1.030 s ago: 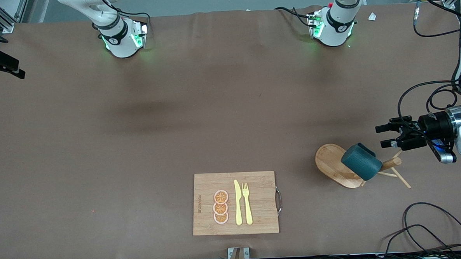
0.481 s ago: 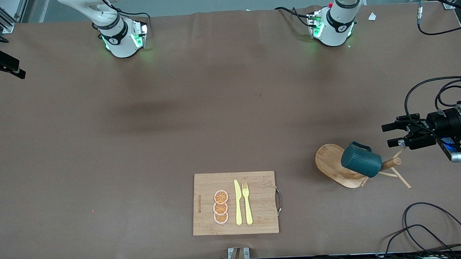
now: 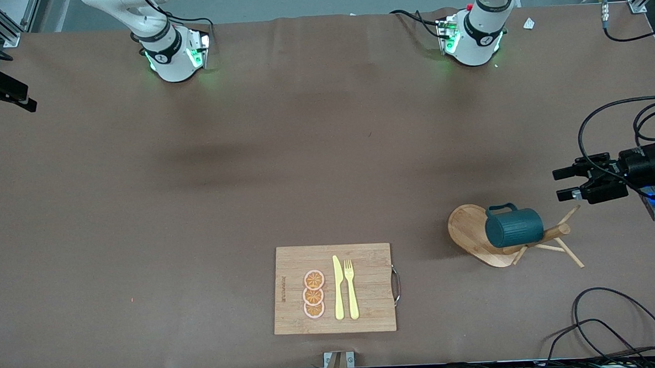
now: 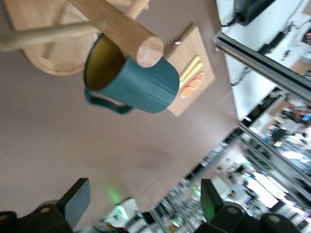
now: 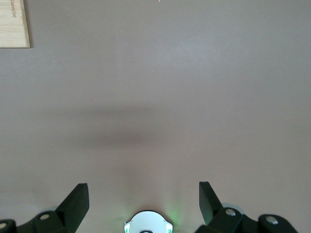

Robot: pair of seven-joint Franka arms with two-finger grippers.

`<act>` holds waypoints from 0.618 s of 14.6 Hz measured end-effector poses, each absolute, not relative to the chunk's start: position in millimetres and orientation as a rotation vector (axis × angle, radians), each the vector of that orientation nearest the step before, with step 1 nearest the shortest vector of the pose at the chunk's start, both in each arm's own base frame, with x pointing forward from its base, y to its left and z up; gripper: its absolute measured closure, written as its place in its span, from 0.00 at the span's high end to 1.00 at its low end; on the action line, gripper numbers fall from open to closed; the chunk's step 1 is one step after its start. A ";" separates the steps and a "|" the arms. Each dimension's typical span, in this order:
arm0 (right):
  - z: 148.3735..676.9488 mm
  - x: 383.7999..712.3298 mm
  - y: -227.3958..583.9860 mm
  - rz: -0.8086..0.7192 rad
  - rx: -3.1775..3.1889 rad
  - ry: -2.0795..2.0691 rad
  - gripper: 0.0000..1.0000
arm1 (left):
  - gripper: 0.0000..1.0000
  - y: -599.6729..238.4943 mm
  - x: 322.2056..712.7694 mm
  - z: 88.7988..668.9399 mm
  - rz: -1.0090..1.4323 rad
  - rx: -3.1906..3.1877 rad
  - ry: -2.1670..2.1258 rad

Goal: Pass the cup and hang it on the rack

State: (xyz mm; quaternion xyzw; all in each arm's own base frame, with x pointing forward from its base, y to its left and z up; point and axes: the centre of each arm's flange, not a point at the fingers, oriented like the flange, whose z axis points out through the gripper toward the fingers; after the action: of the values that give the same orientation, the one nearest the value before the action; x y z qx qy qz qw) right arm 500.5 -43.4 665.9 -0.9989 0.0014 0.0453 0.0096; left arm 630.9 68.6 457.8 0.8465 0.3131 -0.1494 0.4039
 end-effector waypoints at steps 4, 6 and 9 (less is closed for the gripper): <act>665.9 500.7 -40.0 0.142 -3.120 -0.006 1.00 | 1.00 49.3 619.5 508.2 -0.282 2.381 0.703; 665.9 500.7 -40.0 0.142 -3.120 -0.006 1.00 | 1.00 29.1 611.6 531.6 -0.234 2.497 0.644; 665.9 500.7 -40.0 0.142 -3.120 -0.006 1.00 | 1.00 4.3 598.8 560.6 -0.154 2.680 0.557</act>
State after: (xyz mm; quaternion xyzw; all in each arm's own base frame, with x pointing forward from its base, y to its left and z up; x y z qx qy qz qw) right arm 500.7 -40.0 665.9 -0.9989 -0.0019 0.0453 0.0094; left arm 598.8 4.3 560.6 0.9580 0.1992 -0.0551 0.1986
